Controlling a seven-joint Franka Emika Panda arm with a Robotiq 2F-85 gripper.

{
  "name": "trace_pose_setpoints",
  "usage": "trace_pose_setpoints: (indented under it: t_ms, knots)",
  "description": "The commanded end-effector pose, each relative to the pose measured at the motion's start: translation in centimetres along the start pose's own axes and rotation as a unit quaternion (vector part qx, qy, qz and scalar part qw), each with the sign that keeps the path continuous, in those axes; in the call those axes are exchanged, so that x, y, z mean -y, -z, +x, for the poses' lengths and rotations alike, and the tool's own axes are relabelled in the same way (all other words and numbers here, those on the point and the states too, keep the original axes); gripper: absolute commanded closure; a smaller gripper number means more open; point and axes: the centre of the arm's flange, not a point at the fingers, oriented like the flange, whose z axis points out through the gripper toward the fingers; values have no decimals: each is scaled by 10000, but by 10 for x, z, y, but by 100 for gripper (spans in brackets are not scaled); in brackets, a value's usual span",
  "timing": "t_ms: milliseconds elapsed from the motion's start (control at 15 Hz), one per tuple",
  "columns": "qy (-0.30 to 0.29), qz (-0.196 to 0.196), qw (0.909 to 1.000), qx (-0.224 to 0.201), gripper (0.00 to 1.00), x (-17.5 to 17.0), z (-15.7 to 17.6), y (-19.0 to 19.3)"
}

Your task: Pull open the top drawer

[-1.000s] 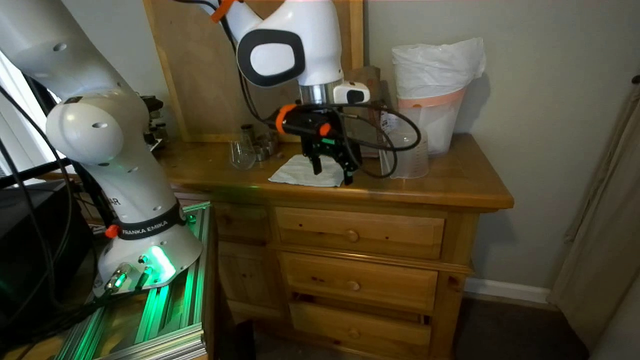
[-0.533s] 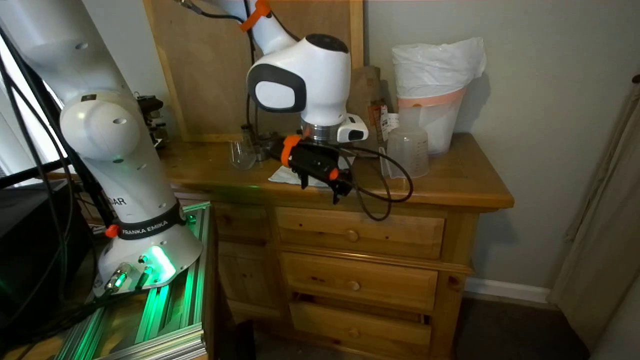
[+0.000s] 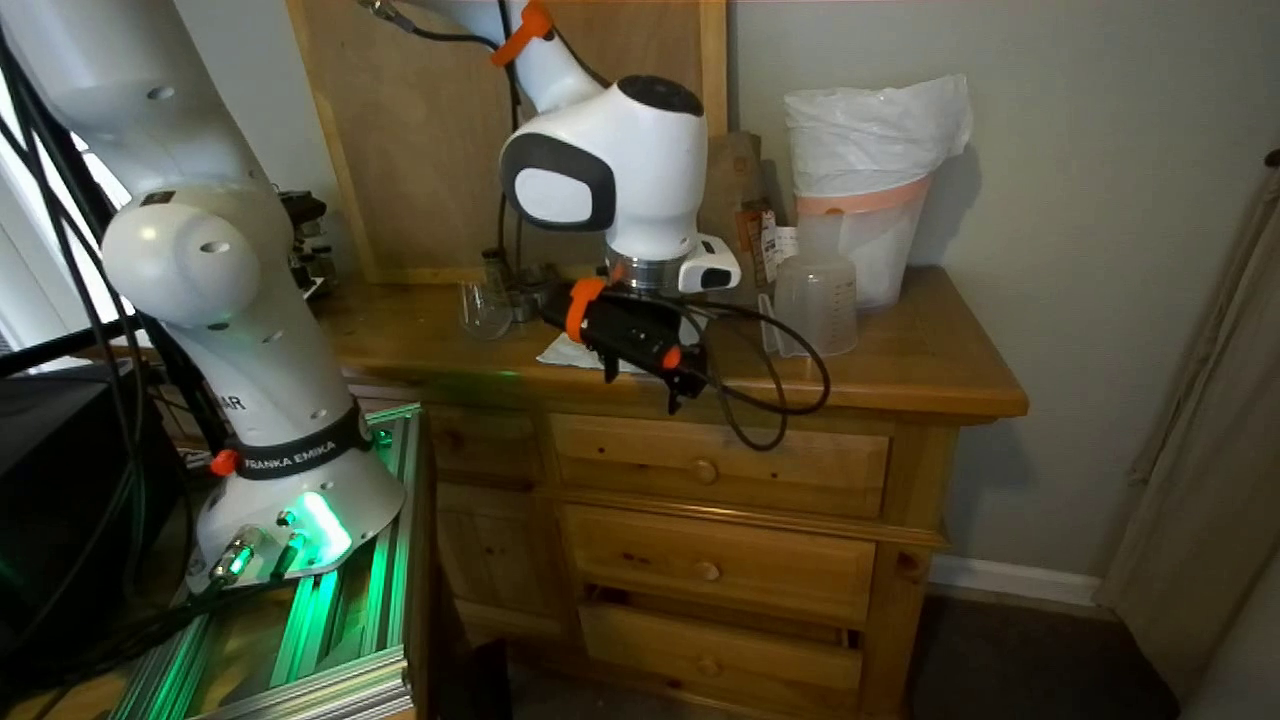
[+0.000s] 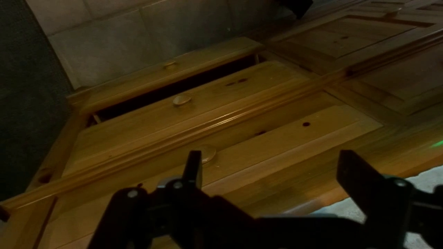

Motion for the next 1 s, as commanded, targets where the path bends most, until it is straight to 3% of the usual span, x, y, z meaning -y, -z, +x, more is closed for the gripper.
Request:
trace_pose_setpoints:
  t_ms: [0,333,933]
  knots:
    - [250,216,9992,-221,0,-27,-15,-26]
    - [641,420,9947,-692,0,-35,-33,-56]
    - [796,344,9885,-1238,0,-55,-28,-121]
